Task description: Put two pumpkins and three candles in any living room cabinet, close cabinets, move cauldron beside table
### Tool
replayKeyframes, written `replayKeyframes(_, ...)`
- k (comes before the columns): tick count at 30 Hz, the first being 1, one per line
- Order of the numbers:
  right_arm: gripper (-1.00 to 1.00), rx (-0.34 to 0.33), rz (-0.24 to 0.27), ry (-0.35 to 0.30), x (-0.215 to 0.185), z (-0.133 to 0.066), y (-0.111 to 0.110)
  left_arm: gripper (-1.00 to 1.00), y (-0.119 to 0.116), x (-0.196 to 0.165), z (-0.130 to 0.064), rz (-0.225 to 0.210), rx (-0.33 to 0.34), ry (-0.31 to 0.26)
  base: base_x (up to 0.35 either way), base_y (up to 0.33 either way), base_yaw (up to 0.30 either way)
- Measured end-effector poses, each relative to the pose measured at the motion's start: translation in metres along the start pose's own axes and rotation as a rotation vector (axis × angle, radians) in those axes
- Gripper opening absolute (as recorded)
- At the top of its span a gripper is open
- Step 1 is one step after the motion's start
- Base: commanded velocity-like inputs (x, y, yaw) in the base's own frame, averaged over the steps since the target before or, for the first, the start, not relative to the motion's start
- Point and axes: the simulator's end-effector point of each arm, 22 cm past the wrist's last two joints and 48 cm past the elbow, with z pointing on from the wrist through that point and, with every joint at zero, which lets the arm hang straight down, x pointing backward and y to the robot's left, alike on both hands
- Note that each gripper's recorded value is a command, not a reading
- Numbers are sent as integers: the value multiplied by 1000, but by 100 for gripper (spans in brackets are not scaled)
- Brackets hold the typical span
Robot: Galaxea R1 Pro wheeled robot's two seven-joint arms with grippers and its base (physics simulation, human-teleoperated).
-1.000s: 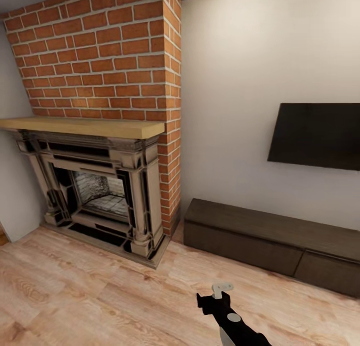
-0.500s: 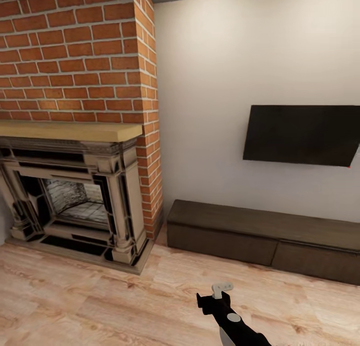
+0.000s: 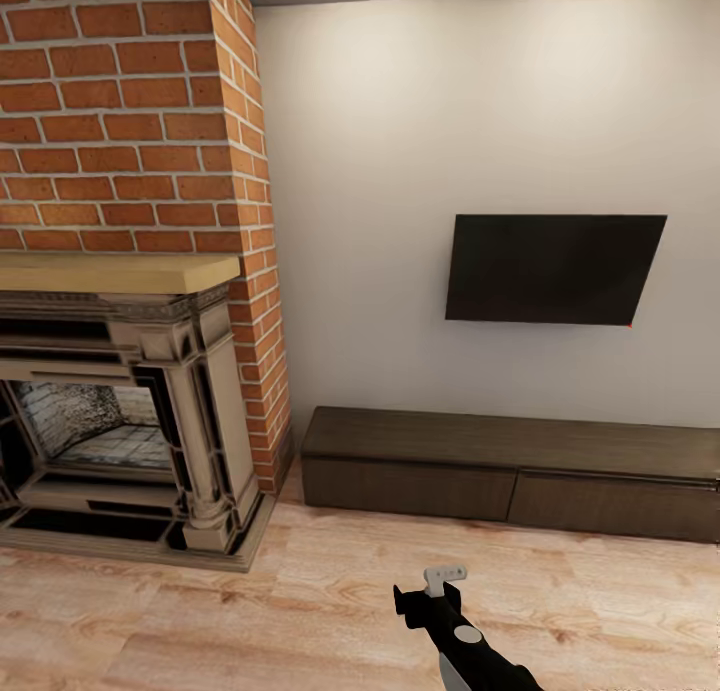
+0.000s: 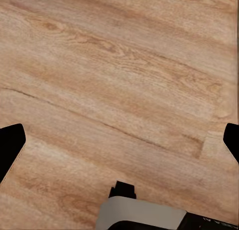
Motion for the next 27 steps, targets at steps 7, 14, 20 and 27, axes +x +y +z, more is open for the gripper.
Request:
replayKeyframes(7,100,0,0,-6,-3,-1,0,100,-1,0,-1,-1,2,-1,104,266,-262)
replayKeyframes(14,100,-1,-1,-13,-7,-2,1,100,0,-4,-1,-16,-2,-13,170,236,-263)
replayKeyframes(20,100,-1,-1,-14,-8,-2,1,100,1,-19,-2,-16,-3,-87,58,63,-208)
replayKeyframes(27,100,1,1,4,-2,-1,0,100,-1,-20,-3,-7,1,-107,7,8,-73)
